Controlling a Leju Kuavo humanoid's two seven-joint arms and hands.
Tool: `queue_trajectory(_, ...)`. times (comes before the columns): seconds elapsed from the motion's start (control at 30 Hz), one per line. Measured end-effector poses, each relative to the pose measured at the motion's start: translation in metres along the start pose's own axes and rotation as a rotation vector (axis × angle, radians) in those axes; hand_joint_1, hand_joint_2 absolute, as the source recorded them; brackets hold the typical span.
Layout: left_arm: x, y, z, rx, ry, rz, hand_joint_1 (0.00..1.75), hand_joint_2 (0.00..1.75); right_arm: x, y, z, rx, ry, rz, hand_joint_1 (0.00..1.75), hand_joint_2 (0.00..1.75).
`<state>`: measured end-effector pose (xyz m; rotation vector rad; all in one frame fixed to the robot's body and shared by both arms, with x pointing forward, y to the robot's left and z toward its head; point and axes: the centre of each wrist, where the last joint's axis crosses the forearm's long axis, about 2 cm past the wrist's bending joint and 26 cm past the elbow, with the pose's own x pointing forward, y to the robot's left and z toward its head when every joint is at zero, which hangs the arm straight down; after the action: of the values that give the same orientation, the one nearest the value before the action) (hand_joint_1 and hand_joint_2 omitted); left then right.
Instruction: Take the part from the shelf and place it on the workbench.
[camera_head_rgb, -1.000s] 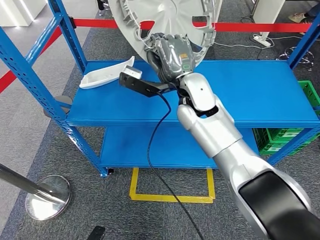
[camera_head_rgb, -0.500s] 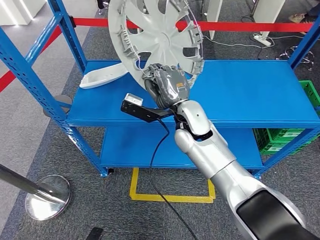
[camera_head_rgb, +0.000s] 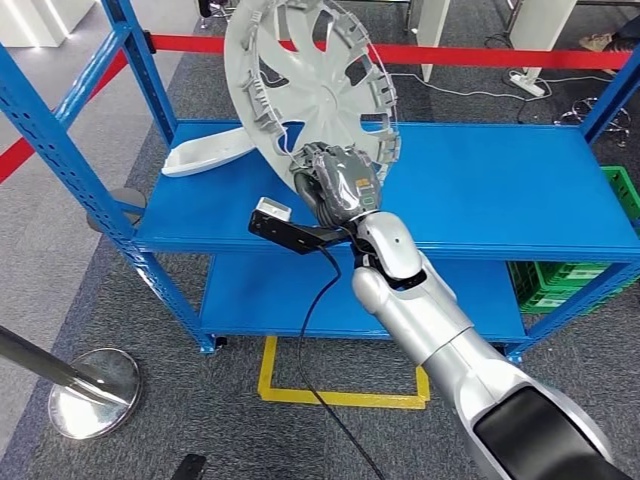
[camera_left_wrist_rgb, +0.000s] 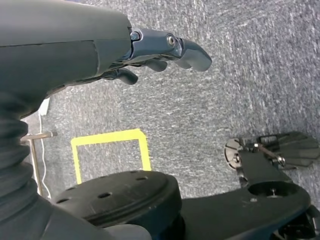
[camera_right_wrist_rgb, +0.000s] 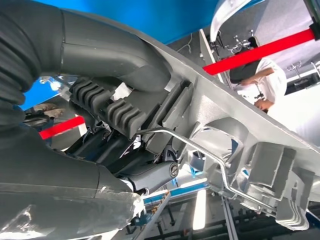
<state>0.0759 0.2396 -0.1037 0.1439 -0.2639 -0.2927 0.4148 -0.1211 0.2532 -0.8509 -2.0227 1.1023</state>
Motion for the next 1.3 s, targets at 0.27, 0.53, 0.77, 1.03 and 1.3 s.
queue_trajectory(0.27,0.0013,0.0005,-0.0002,0.001,-0.001,0.0,0.0,1.75,-0.0001,-0.0024,-0.0024,-0.006,-0.005,0.003,1.75,1.75)
queue_trajectory(0.53,0.005,0.0013,-0.0005,0.001,-0.004,-0.004,0.0,1.75,-0.0008,-0.0044,-0.0045,-0.01,-0.005,0.005,1.75,1.75)
queue_trajectory(0.77,0.003,0.0011,-0.0004,0.0,-0.001,-0.006,0.0,1.75,-0.0025,-0.0045,-0.0043,-0.009,-0.003,0.007,1.75,1.75)
queue_trajectory(1.03,0.0013,-0.0001,-0.0001,-0.007,0.002,-0.009,0.0,1.75,-0.0059,-0.0026,-0.0026,-0.001,0.0,0.01,1.75,1.75)
queue_trajectory(1.3,0.0024,0.0003,-0.0002,-0.01,-0.001,-0.01,0.0,1.75,-0.0045,-0.0059,-0.0063,-0.017,-0.01,0.011,1.75,1.75)
